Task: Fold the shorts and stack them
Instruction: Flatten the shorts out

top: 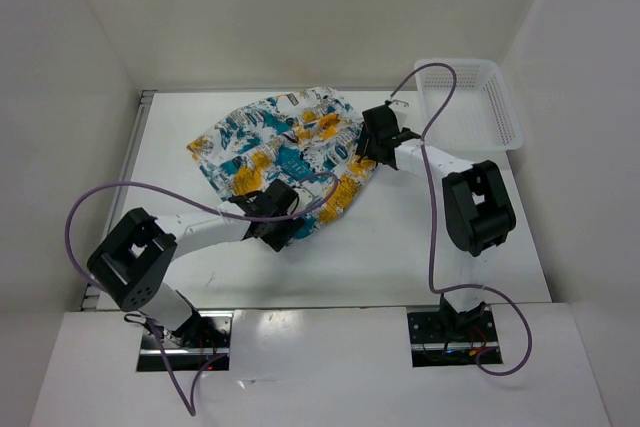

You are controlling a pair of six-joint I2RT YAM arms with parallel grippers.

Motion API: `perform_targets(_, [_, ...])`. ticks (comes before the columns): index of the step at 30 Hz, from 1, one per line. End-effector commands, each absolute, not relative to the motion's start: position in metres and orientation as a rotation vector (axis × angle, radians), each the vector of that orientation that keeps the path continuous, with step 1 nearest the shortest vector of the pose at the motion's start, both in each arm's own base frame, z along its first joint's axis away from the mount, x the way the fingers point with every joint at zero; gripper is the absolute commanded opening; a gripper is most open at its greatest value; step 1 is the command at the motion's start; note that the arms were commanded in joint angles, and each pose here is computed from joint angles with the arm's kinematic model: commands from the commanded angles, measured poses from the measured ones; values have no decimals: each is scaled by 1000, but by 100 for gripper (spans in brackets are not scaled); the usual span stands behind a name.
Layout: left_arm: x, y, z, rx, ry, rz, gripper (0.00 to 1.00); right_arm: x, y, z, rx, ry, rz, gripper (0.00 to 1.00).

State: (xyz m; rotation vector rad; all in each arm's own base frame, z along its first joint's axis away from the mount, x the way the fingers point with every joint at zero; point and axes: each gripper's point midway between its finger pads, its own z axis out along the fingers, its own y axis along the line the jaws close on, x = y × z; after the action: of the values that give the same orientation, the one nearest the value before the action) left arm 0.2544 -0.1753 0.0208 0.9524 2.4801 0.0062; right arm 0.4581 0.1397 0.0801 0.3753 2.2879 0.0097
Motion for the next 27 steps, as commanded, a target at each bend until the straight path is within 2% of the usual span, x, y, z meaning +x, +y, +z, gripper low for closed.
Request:
perform_targets(1, [261, -184, 11, 970, 2449, 17, 67, 472, 143, 103, 412, 2216, 19, 77])
perform_targets(3, [261, -191, 6, 987, 2465, -9, 45, 470, 142, 99, 411, 2224, 13, 77])
perform_targets(4, [259, -189, 7, 995, 2480, -1, 12, 470, 142, 99, 411, 2224, 13, 77])
perform_targets(5, [258, -189, 5, 1001, 2490, 4, 1, 468, 136, 99, 421, 2224, 8, 77])
perform_targets(8, [252, -179, 16, 1001, 2499, 32, 0, 464, 126, 106, 482, 2209, 19, 77])
perform_targets(12, [245, -90, 28, 747, 2595, 216, 0, 447, 128, 115, 480, 2206, 84, 77])
perform_targets(15, [215, -52, 19, 662, 2677, 261, 0, 436, 134, 107, 433, 2231, 140, 77])
perform_targets(20, [212, -48, 26, 590, 2706, 183, 0, 433, 146, 91, 414, 2290, 201, 77])
perform_targets(27, [222, -53, 30, 582, 2680, 163, 0, 436, 171, 54, 457, 2364, 306, 69])
